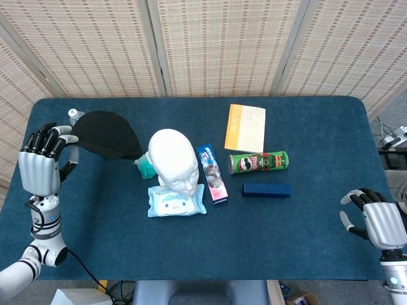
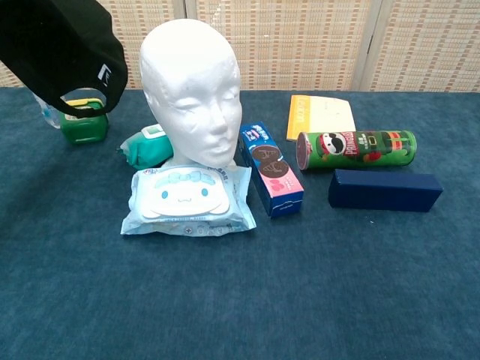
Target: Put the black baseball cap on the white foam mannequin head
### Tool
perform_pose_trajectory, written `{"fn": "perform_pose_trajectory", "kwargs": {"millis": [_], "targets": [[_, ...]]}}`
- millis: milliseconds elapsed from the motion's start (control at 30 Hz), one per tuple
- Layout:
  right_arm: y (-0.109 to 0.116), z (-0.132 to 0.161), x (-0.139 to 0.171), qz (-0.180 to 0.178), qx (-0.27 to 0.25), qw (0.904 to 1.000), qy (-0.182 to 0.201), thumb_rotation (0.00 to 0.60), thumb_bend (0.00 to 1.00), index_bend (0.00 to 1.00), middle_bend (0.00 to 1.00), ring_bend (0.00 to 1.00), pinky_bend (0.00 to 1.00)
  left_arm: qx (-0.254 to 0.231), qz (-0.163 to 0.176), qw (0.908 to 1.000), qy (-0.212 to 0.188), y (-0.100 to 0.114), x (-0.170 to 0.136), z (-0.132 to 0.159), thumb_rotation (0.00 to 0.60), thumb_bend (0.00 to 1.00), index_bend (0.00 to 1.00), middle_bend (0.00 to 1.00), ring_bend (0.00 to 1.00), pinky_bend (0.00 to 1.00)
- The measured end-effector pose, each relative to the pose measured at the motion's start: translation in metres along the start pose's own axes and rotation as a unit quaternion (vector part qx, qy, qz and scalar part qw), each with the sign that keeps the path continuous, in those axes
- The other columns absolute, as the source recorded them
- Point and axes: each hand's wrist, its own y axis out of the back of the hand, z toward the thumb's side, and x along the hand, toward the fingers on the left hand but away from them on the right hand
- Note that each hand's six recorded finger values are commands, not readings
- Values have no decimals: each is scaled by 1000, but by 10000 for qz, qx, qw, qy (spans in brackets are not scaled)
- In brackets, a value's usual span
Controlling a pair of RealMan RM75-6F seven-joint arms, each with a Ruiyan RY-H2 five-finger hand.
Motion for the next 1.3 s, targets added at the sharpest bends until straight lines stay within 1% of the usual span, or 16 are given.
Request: {"fn": "perform_pose_trajectory", "kwargs": {"millis": [367,667,900,1167,1300], "targets": [[1,0,1,5,-34,10000,29,600,368,456,404,284,332,-79,55,9998,-153,-8,22,26,600,359,830,425,291,427],[2,-1,2,0,-76,10000,52,600,369,456,404,284,332,-198,3,9994,-277,-24,39,56,600,359,830,425,291,427],[3,-2,2,6,-121,9999,68,600,368,456,404,284,332,-178,-97,9995,-245,-39,49,66,600,360,831,425,291,427],[4,-3,2,16,-148,9999,79,600,369,456,404,284,332,-114,-158,9997,-117,-51,58,66,600,360,831,425,291,427],[4,-3,2,20,-154,9998,87,600,369,455,404,284,332,-136,-162,9997,-87,-55,66,71,600,360,831,425,291,427]]}}
